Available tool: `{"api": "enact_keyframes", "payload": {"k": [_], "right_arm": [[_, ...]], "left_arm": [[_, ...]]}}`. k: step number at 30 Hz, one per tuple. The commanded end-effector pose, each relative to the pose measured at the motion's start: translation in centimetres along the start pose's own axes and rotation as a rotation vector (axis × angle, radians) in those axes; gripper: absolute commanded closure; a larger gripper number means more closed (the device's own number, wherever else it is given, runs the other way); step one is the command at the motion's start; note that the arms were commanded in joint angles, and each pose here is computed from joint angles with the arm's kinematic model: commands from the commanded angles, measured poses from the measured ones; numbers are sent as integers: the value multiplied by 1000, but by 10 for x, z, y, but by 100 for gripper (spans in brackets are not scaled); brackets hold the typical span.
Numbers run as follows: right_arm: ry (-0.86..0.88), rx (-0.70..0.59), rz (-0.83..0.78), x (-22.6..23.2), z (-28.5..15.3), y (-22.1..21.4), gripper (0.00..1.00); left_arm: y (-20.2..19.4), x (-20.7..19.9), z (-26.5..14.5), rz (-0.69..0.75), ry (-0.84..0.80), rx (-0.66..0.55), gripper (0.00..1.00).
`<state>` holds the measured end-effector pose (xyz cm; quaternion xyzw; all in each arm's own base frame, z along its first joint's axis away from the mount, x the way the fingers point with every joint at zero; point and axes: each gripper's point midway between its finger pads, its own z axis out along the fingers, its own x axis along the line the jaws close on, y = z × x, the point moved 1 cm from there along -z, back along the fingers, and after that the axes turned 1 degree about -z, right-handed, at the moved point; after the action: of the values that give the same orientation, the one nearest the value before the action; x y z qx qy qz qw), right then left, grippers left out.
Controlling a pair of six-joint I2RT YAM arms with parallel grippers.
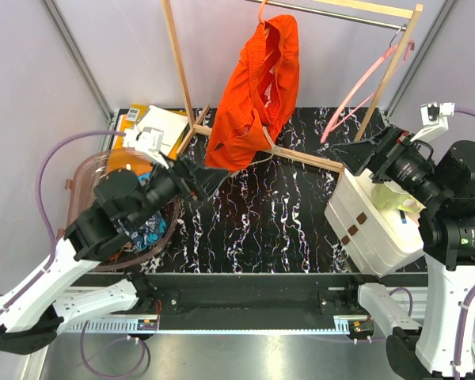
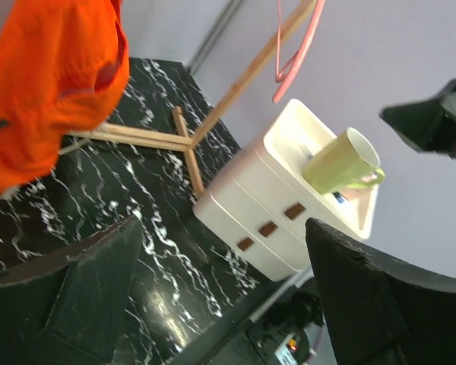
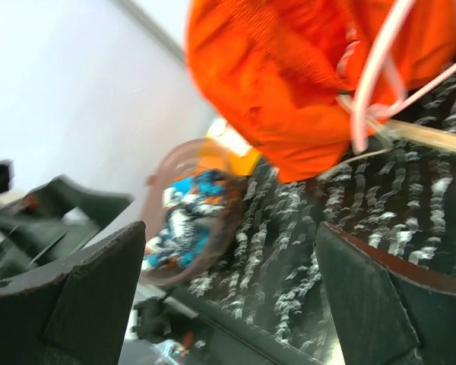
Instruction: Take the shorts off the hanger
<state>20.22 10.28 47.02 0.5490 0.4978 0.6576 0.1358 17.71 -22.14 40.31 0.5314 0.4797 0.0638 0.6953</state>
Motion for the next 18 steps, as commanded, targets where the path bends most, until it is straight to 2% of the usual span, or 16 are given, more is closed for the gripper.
{"api": "enact_keyframes", "payload": {"k": [1, 4, 11, 15, 18], "right_arm": [[229, 41, 54, 41, -5, -2, 0], [249, 74, 71, 42, -4, -9, 0], [244, 240, 73, 36, 7, -43, 0], [269, 343, 73, 40, 14, -73, 0], [209, 363, 56, 28, 17, -85, 0]], "left_arm": [[41, -5, 18, 141, 70, -60, 7], [66, 4, 38, 189, 133, -79, 7], [117, 28, 92, 256, 171, -106, 10], [129, 34, 126, 314, 161, -92, 13], [135, 36, 151, 343, 144, -98, 17]]}}
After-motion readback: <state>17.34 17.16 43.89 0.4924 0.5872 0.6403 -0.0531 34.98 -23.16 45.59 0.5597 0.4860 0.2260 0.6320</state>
